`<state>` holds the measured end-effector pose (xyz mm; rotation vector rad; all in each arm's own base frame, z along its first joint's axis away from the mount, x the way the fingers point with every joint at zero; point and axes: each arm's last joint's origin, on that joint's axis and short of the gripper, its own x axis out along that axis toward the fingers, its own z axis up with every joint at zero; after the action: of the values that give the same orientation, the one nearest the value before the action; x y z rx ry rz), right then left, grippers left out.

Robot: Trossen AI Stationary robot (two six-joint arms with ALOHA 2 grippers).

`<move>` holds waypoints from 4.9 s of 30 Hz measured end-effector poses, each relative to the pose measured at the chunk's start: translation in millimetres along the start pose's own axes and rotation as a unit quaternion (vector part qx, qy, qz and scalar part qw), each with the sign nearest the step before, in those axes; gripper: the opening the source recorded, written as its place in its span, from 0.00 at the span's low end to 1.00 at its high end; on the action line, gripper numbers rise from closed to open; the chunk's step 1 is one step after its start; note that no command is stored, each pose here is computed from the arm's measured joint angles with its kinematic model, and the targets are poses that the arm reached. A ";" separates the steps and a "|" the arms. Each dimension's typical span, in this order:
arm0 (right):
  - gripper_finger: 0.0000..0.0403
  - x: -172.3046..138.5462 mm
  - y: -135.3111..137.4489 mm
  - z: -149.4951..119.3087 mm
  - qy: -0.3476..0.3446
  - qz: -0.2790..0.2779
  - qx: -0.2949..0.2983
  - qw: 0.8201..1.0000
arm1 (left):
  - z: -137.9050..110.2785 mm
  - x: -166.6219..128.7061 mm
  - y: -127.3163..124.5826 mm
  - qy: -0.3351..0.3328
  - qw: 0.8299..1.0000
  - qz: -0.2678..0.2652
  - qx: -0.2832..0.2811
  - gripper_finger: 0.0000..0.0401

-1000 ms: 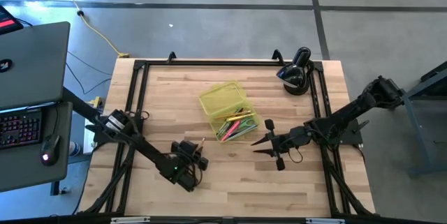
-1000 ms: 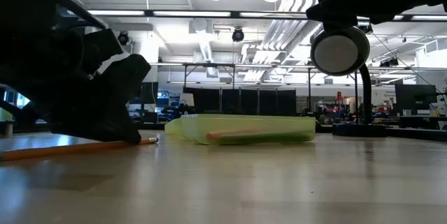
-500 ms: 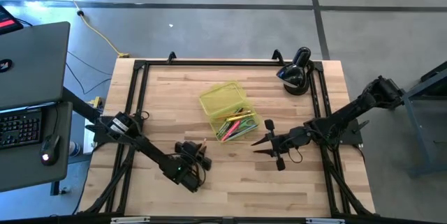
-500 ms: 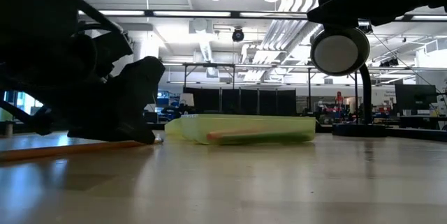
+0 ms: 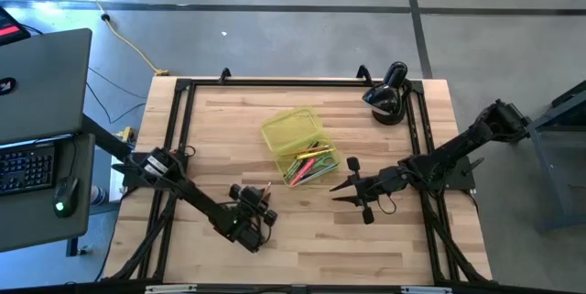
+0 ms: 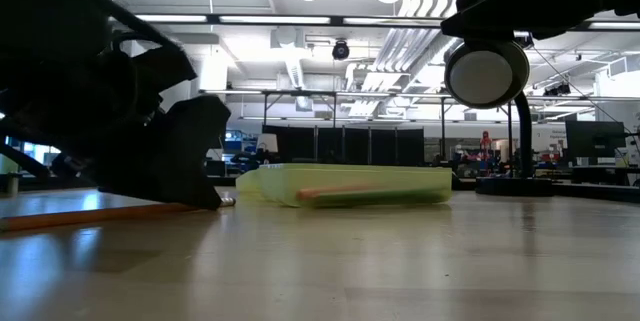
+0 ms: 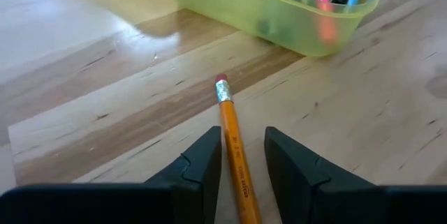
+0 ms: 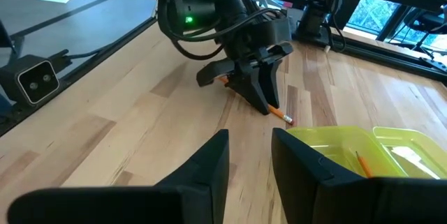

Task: Pick & place school supplies into a supply box
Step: Put the orange pencil into the yellow supply box

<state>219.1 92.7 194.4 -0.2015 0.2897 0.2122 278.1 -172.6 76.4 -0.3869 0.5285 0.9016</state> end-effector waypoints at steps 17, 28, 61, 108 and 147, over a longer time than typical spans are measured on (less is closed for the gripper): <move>0.22 0.0 0.2 -1.5 0.008 0.001 -0.002 1.000 | -29.4 20.9 3.3 -0.087 0.996 0.003 -0.024 0.36; 0.22 0.0 0.4 -2.3 0.011 0.002 0.010 1.000 | -29.4 21.1 4.3 -0.089 0.996 0.005 -0.026 0.27; 0.22 -1.2 4.5 -13.5 0.070 0.047 0.068 0.994 | 157.9 13.8 -46.1 0.024 0.998 -0.046 0.033 0.07; 0.22 -2.9 -1.6 -28.3 0.143 0.026 0.035 0.989 | 182.5 94.8 -23.9 0.208 0.964 -0.142 0.080 0.42; 0.22 -2.9 -1.6 -28.1 0.142 0.027 0.036 0.989 | 182.6 94.1 -24.4 0.191 0.970 -0.130 0.082 0.26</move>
<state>209.4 84.3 169.1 -0.1521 0.5861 0.2253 394.9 -30.7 171.3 -0.4688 0.8783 0.5252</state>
